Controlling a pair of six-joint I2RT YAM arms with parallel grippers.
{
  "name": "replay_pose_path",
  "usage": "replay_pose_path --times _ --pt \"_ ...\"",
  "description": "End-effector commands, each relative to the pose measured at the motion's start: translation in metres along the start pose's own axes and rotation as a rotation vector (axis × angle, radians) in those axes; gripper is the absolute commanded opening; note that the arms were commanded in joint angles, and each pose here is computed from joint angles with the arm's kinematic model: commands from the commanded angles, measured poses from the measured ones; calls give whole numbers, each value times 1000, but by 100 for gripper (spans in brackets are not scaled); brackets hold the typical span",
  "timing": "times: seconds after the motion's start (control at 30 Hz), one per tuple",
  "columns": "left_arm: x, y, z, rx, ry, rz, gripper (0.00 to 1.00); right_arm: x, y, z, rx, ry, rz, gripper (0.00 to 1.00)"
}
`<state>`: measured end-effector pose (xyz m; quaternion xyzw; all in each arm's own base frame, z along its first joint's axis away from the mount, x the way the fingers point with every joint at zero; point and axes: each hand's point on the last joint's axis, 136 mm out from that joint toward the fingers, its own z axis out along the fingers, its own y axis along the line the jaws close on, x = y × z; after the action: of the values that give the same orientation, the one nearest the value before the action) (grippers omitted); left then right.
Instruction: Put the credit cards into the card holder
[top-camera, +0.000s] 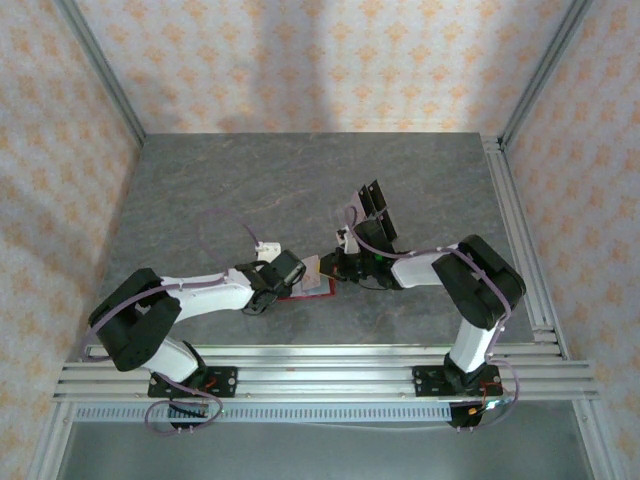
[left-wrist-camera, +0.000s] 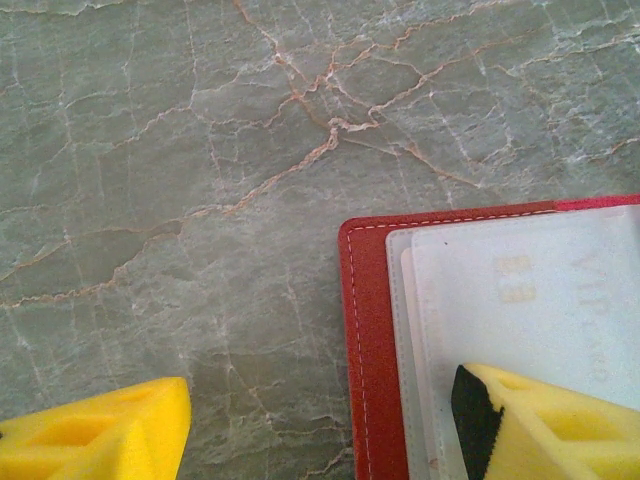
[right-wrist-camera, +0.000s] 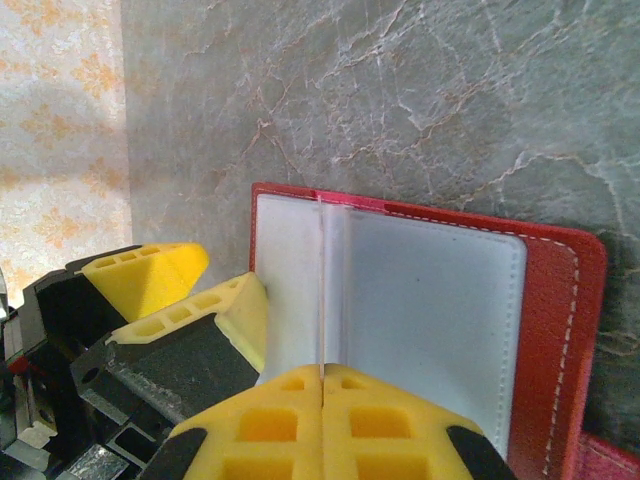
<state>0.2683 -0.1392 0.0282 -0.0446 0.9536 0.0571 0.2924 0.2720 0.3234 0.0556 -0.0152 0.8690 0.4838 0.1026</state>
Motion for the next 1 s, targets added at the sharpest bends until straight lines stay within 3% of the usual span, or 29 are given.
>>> replay_pose_path --times 0.0,0.97 --pt "20 17 8 -74 43 40 71 3 1 4 -20 6 -9 0" --pt "11 27 -1 -106 11 22 71 10 -2 10 -62 21 36 0"
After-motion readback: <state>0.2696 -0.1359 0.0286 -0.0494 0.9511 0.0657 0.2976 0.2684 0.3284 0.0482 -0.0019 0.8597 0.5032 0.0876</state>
